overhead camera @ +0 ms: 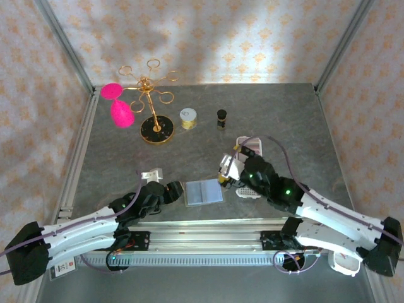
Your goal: Put the credit cards into the card holder
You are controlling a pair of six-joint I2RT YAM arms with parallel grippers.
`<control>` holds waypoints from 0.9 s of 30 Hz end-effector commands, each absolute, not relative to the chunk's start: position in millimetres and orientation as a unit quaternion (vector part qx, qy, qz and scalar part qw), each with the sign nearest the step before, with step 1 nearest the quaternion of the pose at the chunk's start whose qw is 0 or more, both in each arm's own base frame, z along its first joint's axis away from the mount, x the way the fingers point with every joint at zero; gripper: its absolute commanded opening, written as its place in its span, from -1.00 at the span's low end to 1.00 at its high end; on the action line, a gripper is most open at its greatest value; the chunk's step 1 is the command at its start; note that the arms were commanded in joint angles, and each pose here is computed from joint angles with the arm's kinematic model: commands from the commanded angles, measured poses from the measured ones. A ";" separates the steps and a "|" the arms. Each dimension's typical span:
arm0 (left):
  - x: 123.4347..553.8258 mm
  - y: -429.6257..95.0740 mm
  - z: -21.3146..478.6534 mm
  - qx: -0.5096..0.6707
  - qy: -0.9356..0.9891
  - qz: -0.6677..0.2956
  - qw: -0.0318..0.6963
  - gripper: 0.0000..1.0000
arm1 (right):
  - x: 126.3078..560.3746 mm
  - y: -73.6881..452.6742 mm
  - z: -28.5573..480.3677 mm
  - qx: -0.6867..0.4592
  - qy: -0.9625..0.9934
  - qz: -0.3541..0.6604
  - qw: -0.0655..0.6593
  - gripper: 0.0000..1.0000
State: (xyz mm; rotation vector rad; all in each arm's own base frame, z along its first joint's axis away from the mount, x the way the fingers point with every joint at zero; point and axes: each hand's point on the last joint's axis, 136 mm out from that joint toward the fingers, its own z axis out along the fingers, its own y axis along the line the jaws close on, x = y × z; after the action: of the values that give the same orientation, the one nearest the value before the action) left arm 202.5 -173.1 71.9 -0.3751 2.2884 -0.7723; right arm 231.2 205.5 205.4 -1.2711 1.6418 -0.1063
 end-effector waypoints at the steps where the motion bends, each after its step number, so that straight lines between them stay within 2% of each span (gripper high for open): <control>1: 209.2 -185.9 90.4 -0.126 0.868 -0.322 0.356 0.26 | 240.0 161.4 166.4 -0.624 0.641 -0.130 0.427 0.93; 4: 208.9 -190.2 90.3 -0.119 0.868 -0.328 0.354 0.25 | 262.0 134.6 150.7 -0.628 0.640 -0.171 0.408 0.63; 5: 208.7 -190.8 89.7 -0.117 0.868 -0.329 0.353 0.25 | 267.0 129.3 146.0 -0.631 0.638 -0.184 0.402 0.61; 9: 207.7 -191.7 85.9 -0.108 0.871 -0.326 0.351 0.23 | 281.4 120.1 125.0 -0.644 0.619 -0.232 0.386 0.64; 14: 206.6 -190.8 82.5 -0.106 0.873 -0.323 0.350 0.24 | 283.2 130.3 113.0 -0.658 0.612 -0.211 0.385 0.71; 27: 203.3 -194.0 78.8 -0.104 0.871 -0.337 0.342 0.21 | 291.7 137.5 88.5 -0.672 0.611 -0.202 0.366 0.66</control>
State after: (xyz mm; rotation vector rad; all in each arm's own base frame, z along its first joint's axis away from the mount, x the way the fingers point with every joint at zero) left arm 202.8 -191.2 77.5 -0.2768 2.2806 -0.8499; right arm 288.3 134.4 86.6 -1.7347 1.5904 -0.5247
